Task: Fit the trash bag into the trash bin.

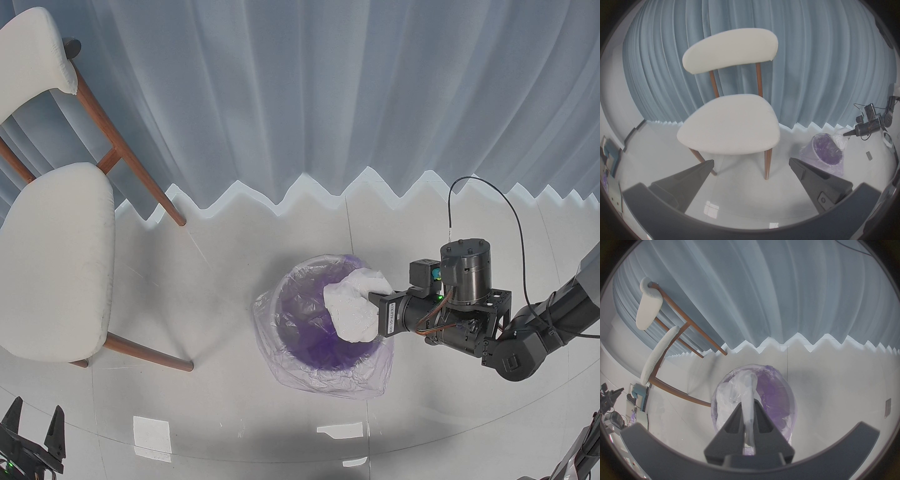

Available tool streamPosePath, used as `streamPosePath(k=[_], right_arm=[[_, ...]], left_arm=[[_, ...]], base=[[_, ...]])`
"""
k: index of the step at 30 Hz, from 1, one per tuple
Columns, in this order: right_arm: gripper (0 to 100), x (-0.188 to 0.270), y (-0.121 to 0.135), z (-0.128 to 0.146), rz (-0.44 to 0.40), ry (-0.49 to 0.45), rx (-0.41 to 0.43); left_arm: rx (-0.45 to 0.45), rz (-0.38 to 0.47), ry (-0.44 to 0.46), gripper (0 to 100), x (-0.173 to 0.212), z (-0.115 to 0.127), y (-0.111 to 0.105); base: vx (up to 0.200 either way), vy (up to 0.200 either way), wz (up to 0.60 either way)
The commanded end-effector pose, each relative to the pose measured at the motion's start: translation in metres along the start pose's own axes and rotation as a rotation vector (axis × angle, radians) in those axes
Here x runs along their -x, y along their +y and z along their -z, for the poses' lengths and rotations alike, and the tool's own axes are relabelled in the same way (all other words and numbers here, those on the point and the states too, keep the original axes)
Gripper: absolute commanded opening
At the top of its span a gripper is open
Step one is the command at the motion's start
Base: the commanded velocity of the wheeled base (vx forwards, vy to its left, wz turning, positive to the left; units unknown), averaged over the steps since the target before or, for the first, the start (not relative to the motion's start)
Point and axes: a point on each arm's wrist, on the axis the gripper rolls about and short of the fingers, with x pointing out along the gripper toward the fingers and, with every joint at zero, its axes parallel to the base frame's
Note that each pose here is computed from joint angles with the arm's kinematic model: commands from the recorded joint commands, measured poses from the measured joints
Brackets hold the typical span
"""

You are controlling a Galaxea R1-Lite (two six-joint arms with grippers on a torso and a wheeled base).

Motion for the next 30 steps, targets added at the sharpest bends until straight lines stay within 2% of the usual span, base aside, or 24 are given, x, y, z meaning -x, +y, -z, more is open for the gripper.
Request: streamPosePath(k=[1, 2, 4, 5, 6, 8, 10, 22, 30], right_arm=[[0, -0.019, -0.004, 0.013, 0.022, 0.047, 0.004], [0, -0.021, -0.004, 0.016, 0.024, 0.056, 0.005], [0, -0.023, -0.005, 0.018, 0.027, 0.065, 0.004], [0, -0.026, -0.004, 0.021, 0.026, 0.073, 0.005], [0, -0.027, -0.004, 0.021, 0.027, 0.074, 0.006], [0, -0.036, -0.004, 0.023, 0.026, 0.079, 0.007], [0, -0.043, -0.003, 0.025, 0.025, 0.084, 0.01], [0, -0.083, 0.004, 0.031, 0.015, 0.081, 0.015], [0, -0.107, -0.003, 0.042, 0.061, 0.092, 0.007]], left_arm=[[-0.185, 0.246, -0.15, 100, 0.013, 0.01, -0.005], [-0.201, 0.291, -0.15, 100, 0.014, 0.011, -0.006], [-0.203, 0.291, -0.139, 100, 0.013, 0.012, -0.006], [-0.162, 0.263, -0.123, 100, 0.014, 0.012, -0.005], [-0.157, 0.259, -0.122, 100, 0.014, 0.012, -0.005], [-0.038, 0.114, -0.133, 100, 0.013, 0.01, -0.002], [-0.026, 0.078, -0.136, 100, 0.013, 0.01, -0.001], [-0.035, 0.084, -0.135, 100, 0.013, 0.01, -0.001], [-0.03, 0.089, -0.139, 100, 0.013, 0.01, -0.001]], base=[[0.0, 0.0, 0.0], [0.0, 0.0, 0.0], [0.0, 0.0, 0.0], [0.0, 0.0, 0.0], [0.0, 0.0, 0.0], [0.0, 0.0, 0.0], [0.0, 0.0, 0.0], [0.0, 0.0, 0.0], [0.0, 0.0, 0.0]])
